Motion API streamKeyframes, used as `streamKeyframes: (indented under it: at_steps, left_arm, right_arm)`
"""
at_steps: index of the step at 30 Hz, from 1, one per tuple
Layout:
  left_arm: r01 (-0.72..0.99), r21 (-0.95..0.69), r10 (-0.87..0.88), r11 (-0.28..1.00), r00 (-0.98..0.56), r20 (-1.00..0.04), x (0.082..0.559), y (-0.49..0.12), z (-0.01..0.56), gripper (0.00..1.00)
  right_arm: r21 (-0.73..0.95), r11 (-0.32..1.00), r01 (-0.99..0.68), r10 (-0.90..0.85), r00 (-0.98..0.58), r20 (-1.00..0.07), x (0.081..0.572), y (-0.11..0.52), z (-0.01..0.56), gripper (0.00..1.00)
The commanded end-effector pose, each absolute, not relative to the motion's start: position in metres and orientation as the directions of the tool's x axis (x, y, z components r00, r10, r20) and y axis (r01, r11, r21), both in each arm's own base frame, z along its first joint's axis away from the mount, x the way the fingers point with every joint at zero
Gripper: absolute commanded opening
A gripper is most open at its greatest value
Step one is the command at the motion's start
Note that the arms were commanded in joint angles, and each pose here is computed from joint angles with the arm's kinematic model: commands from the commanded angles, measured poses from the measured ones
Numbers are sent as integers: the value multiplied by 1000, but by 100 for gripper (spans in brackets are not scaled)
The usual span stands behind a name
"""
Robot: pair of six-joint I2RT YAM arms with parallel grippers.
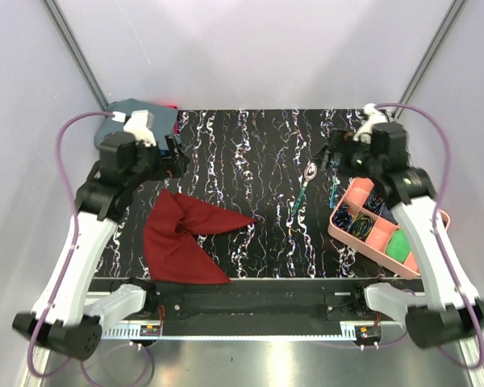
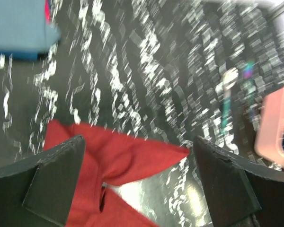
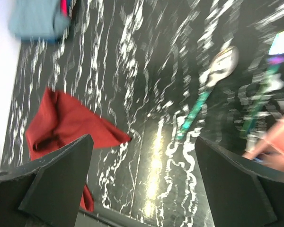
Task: Fold the napkin into a case and place the utensils inside
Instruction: Flatten out the crumpled napkin at the center of the board.
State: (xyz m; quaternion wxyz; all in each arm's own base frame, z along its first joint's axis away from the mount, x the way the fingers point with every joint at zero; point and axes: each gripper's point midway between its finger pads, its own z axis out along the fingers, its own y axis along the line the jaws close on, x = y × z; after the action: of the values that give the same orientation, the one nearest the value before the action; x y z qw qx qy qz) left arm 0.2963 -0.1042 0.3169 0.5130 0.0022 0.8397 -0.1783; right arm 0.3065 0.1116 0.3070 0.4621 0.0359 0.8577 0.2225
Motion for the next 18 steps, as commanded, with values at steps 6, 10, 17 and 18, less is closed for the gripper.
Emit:
streamKeyframes:
  at_steps: [6,10,17,18]
  left_arm:
    - [-151,-140,-206,979,-687,-697,304,-62,195,99]
    - [-206,-65,-200,976,-751,-629,300,-54,152,99]
    - [-166,-11,-148,986,-845,-515,293,-73,104,94]
    - [-177,17,-143,984,-844,-516,293,-69,101,93]
  right_arm:
    - [495,757,-427,14,-746,-665,335,256,215,100]
    - [510,696,-505,-142,-793,-592,329,319,159,100]
    - [495,638,-590,-308,-784,-538,308,373,104,100]
    - [484,644,-592,-321,-784,-532,307,374,96,100]
